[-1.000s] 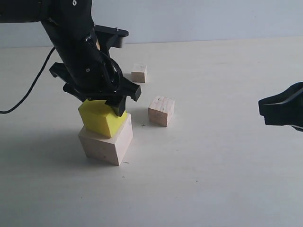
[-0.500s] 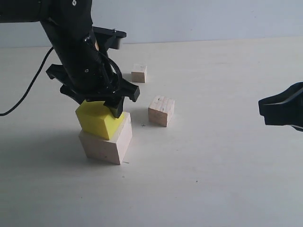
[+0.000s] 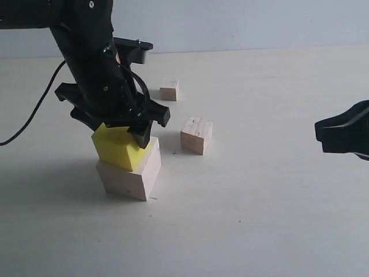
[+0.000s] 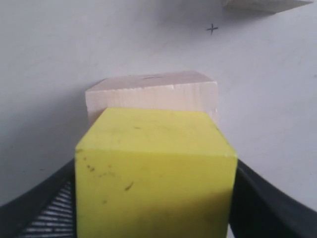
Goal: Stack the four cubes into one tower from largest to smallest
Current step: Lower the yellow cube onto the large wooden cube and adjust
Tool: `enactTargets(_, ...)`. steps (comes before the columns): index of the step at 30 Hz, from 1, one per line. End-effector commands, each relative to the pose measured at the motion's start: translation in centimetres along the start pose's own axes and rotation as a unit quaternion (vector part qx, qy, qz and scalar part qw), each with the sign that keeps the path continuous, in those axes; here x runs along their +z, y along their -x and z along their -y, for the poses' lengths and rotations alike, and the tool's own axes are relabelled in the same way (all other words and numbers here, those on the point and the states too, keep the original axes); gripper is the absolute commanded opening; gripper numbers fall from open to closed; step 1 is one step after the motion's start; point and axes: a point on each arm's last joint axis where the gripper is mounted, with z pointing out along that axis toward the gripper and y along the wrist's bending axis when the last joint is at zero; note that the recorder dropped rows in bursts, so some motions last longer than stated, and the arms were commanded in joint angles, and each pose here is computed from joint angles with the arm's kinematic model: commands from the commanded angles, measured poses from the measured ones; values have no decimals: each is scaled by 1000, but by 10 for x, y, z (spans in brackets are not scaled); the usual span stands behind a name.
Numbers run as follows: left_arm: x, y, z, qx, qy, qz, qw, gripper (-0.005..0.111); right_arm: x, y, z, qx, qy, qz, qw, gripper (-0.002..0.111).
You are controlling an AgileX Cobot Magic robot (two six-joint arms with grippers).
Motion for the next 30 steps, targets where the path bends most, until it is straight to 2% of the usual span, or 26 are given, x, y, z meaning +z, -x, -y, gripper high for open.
enactTargets(1, -9, 0, 2, -17, -12, 16, 1000, 69, -1, 3, -1, -7, 1, 7, 1000, 0)
enactTargets(5, -15, 1, 2, -35, -18, 36, 999, 69, -1, 3, -1, -7, 1, 7, 1000, 0)
enactTargets(19, -15, 1, 2, -58, -16, 37, 998, 69, -1, 1, -1, -7, 1, -1, 1000, 0)
enactTargets(30, -15, 4, -4, -76, 14, 51, 996, 69, -1, 1, -1, -7, 1, -5, 1000, 0)
